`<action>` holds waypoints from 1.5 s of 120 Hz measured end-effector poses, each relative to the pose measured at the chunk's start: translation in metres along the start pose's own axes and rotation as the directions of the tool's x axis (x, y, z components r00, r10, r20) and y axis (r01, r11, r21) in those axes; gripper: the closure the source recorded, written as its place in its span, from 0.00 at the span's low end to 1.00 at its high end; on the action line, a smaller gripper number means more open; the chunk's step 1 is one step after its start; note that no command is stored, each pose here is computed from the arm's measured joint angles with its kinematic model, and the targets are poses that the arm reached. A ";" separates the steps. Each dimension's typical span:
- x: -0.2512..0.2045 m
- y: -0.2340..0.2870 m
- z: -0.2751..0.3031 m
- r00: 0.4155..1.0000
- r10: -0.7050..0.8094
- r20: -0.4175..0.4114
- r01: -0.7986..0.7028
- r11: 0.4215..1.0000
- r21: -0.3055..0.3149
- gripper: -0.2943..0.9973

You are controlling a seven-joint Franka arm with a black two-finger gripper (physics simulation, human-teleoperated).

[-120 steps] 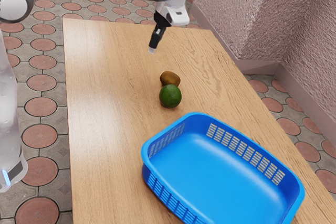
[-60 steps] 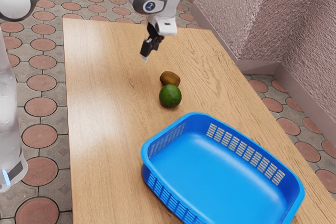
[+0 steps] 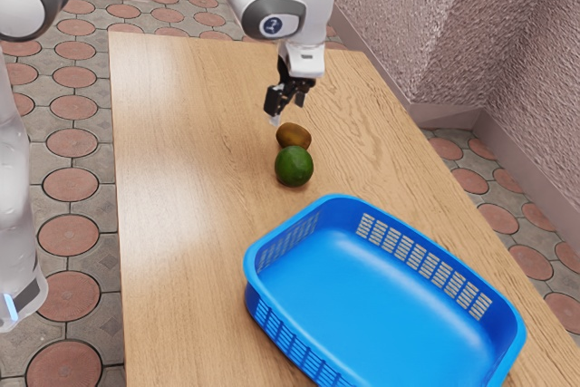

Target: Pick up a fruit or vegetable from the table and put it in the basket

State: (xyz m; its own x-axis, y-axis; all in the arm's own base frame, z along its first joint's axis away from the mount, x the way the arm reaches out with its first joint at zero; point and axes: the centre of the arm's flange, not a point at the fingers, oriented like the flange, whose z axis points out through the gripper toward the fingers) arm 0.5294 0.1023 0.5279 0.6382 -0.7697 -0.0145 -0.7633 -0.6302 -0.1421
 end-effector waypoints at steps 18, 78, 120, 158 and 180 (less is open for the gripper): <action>-0.004 -0.003 -0.005 1.000 -0.007 -0.026 0.008 1.000 0.008 0.23; -0.027 -0.027 -0.010 0.988 -0.114 -0.106 0.118 0.993 0.028 0.23; -0.024 -0.033 0.026 0.985 -0.160 -0.067 0.159 0.987 -0.016 0.23; -0.051 -0.044 0.030 0.971 -0.230 -0.059 0.229 0.973 -0.021 0.23; -0.073 -0.053 0.034 0.959 -0.278 -0.053 0.277 0.961 -0.021 0.23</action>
State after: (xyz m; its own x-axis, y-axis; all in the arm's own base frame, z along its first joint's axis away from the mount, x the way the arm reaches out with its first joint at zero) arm 0.5268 0.1954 0.5032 0.8190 -0.5686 0.0777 -0.5585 -0.8208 -0.1198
